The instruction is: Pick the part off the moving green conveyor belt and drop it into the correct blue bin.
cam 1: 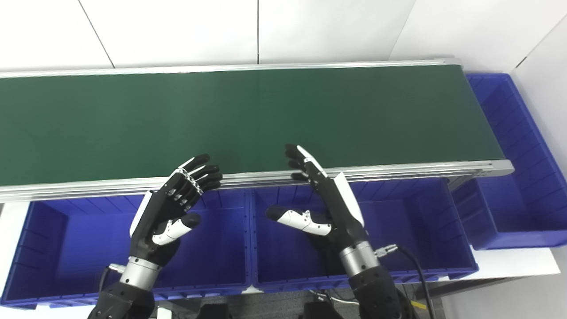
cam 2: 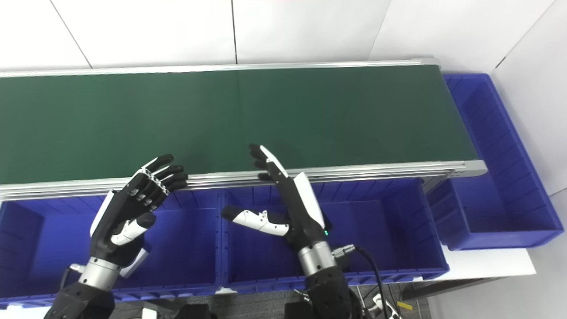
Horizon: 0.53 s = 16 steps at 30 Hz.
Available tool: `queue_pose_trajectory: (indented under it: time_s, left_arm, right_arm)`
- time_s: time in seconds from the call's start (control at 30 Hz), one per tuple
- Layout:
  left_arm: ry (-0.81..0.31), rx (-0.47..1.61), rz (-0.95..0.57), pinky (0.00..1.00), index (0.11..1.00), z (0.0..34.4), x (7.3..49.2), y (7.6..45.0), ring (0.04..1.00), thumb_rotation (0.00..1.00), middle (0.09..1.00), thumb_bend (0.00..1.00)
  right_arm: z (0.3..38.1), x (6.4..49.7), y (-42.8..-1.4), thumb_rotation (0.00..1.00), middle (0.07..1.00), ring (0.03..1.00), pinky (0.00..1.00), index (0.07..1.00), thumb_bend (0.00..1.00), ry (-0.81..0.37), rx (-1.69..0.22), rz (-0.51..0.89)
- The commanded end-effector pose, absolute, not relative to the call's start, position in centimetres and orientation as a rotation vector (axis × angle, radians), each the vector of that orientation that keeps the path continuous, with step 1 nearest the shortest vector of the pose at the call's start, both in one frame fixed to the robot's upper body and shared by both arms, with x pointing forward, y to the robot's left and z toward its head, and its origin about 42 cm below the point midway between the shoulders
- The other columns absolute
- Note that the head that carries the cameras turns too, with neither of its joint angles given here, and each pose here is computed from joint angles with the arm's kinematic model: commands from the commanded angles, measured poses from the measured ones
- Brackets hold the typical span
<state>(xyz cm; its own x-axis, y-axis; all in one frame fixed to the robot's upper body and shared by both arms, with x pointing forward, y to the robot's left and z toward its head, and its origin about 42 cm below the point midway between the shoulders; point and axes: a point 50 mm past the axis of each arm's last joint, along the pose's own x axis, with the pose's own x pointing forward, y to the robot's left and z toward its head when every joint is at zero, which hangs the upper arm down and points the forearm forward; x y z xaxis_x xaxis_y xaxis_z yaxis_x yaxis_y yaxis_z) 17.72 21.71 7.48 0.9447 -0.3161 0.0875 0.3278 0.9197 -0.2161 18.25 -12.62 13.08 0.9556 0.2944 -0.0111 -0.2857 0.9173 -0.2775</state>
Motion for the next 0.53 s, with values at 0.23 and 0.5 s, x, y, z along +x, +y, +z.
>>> queue_pose_trajectory:
  time_s: [0.23, 0.5]
  left_arm:
    - [-0.102, -0.215, -0.330, 0.79, 0.824, 7.6, 17.2, 20.9, 0.794, 0.45, 0.803, 0.94]
    - [-0.095, -0.207, -0.338, 0.81, 0.823, 7.1, 17.2, 20.1, 0.814, 0.44, 0.820, 0.95]
  right_arm:
    - [11.9, 18.7, -13.6, 0.55, 0.891, 0.858, 0.77, 0.924, 0.74, -0.095, -0.217, 0.341]
    - [10.3, 18.6, -16.2, 0.53, 0.889, 0.848, 0.76, 0.920, 0.76, -0.099, -0.247, 0.352]
